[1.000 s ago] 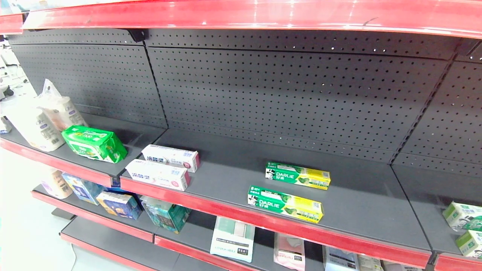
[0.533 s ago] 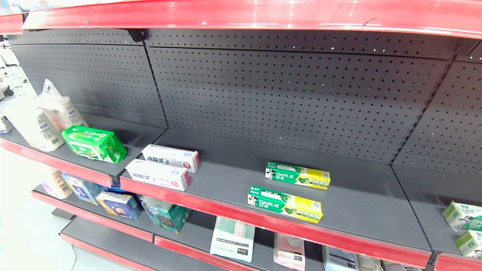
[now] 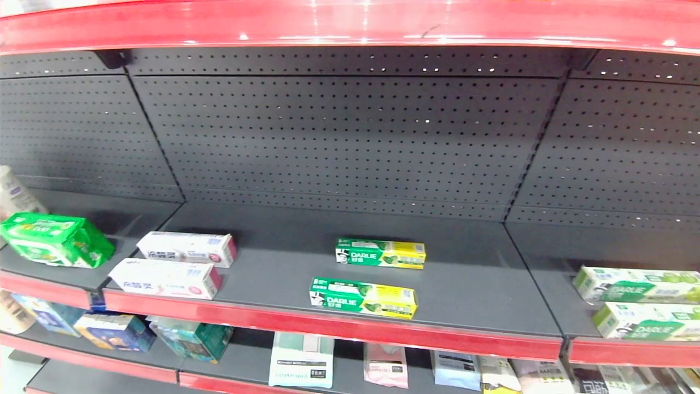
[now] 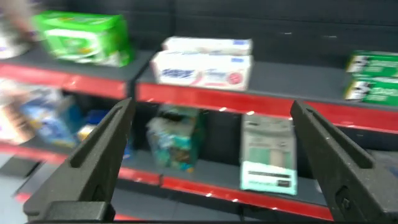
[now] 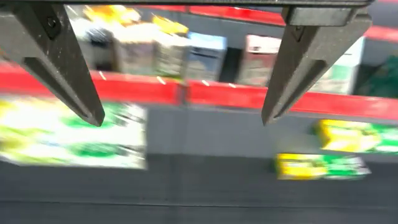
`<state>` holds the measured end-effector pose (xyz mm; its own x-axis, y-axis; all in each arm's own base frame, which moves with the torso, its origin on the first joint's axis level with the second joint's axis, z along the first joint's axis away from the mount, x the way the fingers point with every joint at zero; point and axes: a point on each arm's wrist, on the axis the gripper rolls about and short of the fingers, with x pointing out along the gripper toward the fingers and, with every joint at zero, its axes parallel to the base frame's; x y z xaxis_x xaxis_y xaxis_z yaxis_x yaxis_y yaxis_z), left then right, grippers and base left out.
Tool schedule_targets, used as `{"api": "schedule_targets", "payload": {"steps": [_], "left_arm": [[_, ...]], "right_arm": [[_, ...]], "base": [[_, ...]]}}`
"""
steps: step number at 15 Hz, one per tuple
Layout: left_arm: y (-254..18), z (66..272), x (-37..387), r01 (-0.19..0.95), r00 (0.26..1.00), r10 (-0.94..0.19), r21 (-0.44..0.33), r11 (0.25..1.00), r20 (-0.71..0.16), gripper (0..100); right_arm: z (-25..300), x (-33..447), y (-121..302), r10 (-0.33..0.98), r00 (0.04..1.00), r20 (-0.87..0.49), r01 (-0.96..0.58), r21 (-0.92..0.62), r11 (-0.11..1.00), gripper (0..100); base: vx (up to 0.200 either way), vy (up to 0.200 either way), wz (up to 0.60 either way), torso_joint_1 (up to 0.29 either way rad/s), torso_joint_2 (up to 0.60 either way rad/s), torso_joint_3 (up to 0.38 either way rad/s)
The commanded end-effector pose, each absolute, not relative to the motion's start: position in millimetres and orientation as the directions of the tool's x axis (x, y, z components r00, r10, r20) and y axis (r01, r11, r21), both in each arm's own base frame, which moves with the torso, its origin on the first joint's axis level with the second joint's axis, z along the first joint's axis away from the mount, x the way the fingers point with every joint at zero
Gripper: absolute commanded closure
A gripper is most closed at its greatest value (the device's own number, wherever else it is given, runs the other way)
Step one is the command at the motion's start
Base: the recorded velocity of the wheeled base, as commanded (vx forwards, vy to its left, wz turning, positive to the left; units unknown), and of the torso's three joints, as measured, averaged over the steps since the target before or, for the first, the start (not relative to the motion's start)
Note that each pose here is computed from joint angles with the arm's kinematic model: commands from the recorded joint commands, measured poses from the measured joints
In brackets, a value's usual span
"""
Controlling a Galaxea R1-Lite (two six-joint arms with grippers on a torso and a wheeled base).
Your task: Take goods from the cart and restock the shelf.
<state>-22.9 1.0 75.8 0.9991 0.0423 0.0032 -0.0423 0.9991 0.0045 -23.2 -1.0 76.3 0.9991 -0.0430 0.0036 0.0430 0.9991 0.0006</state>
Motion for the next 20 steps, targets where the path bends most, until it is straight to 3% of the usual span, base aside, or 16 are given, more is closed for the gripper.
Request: {"api": "schedule_targets", "payload": {"steps": [1, 4, 10, 11, 12, 13, 14, 16, 18, 19, 20], "left_arm": [[1.0, 75.8, -22.8, -0.043, 0.999, 0.043, 0.004, 0.999, 0.003, 0], [1.0, 75.6, -22.8, -0.043, 0.999, 0.043, 0.005, 0.999, 0.002, 0], [0.6, 80.3, -20.2, 0.002, 1.0, -0.002, 0.013, 1.0, -0.028, 0], [0.6, 92.0, -21.1, -0.001, 1.0, 0.002, 0.014, 1.0, -0.012, 0], [1.2, 158.9, -5.7, -0.033, 0.999, 0.032, -0.035, 0.999, -0.034, 0], [1.5, 215.4, 31.3, -0.082, 0.994, 0.069, -0.159, 0.984, -0.089, 0], [2.2, 224.4, 62.5, -0.127, 0.977, 0.1, -0.135, 0.983, -0.191, 0], [8.9, 201.9, 111.1, -0.261, 0.877, 0.238, 0.001, 0.965, -0.417, 0], [16.5, 179.8, 144.0, -0.299, 0.778, 0.277, 0.056, 0.953, -0.564, 0], [16.8, 177.3, 147.0, -0.298, 0.768, 0.276, 0.06, 0.953, -0.577, 0], [17.2, 161.6, 165.4, -0.276, 0.709, 0.264, 0.088, 0.957, -0.654, 0]], "right_arm": [[76.2, -23.1, -1.0, -0.043, 0.999, 0.002, 0.043, 0.0, 0.999, 0], [76.2, -23.1, -1.0, -0.043, 0.999, 0.002, 0.043, 0.0, 0.999, 0], [76.2, -23.1, -0.9, -0.041, 0.999, 0.002, 0.041, 0.0, 0.999, 0], [76.2, -23.1, -1.0, -0.043, 0.999, 0.002, 0.043, 0.0, 0.999, 0], [76.2, -23.1, -0.9, -0.041, 0.999, 0.002, 0.041, 0.0, 0.999, 0], [76.2, -23.1, -1.0, -0.043, 0.999, 0.002, 0.043, 0.0, 0.999, 0], [76.2, -23.1, -1.0, -0.043, 0.999, 0.002, 0.043, 0.0, 0.999, 0], [76.2, -23.1, -1.0, -0.043, 0.999, 0.002, 0.043, 0.0, 0.999, 0], [76.2, -23.1, -1.0, -0.043, 0.999, 0.002, 0.043, 0.0, 0.999, 0], [76.2, -23.1, -1.0, -0.043, 0.999, 0.002, 0.043, 0.0, 0.999, 0], [76.2, -23.1, -1.0, -0.043, 0.999, 0.002, 0.043, 0.0, 0.999, 0]], "base": [[0.0, 0.0, -0.6, 0.002, 0.0, 0.002], [0.0, 0.0, -0.6, 0.002, 0.01, 0.001], [0.0, 0.0, 0.0, 0.0, 0.0, 0.0], [0.0, 0.0, 0.0, 0.0, 0.0, 0.0], [0.0, 0.0, 0.0, 0.0, 0.0, 0.0], [0.0, 0.0, 0.0, 0.0, 0.0, 0.0], [0.0, 0.0, 0.0, 0.0, 0.0, 0.0], [0.0, 0.0, 0.0, 0.0, 0.0, 0.0], [0.0, 0.0, 0.0, 0.0, 0.0, 0.0], [0.0, 0.0, 0.0, 0.0, 0.0, 0.0], [0.0, 0.0, 0.0, 0.0, 0.0, 0.0]]}}
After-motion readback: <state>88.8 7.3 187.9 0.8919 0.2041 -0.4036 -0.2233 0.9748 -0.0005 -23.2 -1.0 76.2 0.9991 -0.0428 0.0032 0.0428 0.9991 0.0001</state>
